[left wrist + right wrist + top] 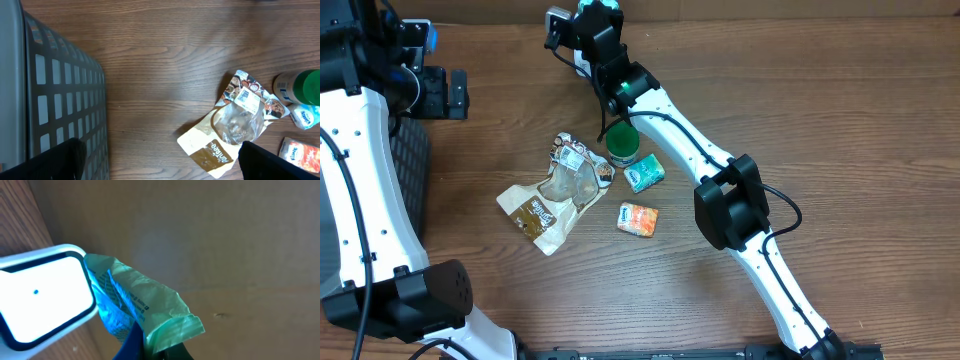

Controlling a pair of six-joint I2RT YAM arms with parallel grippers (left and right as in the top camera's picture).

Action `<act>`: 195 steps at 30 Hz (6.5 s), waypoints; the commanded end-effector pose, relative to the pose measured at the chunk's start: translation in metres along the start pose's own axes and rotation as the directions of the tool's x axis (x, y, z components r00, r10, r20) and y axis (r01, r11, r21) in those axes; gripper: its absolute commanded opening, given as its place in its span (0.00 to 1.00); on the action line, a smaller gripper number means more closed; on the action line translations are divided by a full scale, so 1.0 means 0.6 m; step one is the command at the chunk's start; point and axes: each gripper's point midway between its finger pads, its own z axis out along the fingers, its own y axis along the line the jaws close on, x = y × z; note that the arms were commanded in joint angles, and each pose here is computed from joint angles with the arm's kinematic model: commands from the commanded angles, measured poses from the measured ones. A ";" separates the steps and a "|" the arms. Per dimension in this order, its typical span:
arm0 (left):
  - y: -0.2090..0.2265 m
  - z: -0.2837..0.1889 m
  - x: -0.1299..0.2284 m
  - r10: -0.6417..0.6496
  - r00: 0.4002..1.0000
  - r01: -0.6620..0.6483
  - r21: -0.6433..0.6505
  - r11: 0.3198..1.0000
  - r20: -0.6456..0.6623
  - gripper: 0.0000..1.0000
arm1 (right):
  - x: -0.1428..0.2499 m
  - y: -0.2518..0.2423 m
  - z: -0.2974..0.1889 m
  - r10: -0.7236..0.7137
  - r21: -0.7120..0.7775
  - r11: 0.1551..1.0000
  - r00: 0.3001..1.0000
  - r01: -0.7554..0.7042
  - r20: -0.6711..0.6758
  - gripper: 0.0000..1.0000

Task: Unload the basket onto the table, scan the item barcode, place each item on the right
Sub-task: 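Carry the wipes pack to the scanner and hold it in front, then move the wipes pack to the right side, lower and release it, then move the right gripper to the light-blue tissue pack and grasp it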

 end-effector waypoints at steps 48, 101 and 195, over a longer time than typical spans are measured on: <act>0.001 0.003 -0.001 0.018 1.000 -0.018 0.006 1.000 -0.001 1.00 | 0.679 0.073 -0.421 0.377 0.363 -0.324 -0.471 -0.874 -0.798 0.04; 0.001 0.003 -0.001 0.018 1.000 -0.018 0.006 1.000 -0.001 1.00 | 0.333 0.060 -0.428 0.383 0.068 -0.219 -0.150 -0.973 -0.911 0.79; 0.001 0.003 -0.001 0.018 1.000 -0.018 0.006 1.000 -0.001 0.99 | 0.251 0.349 -0.406 0.214 -0.067 -0.262 0.010 -0.963 -0.977 0.32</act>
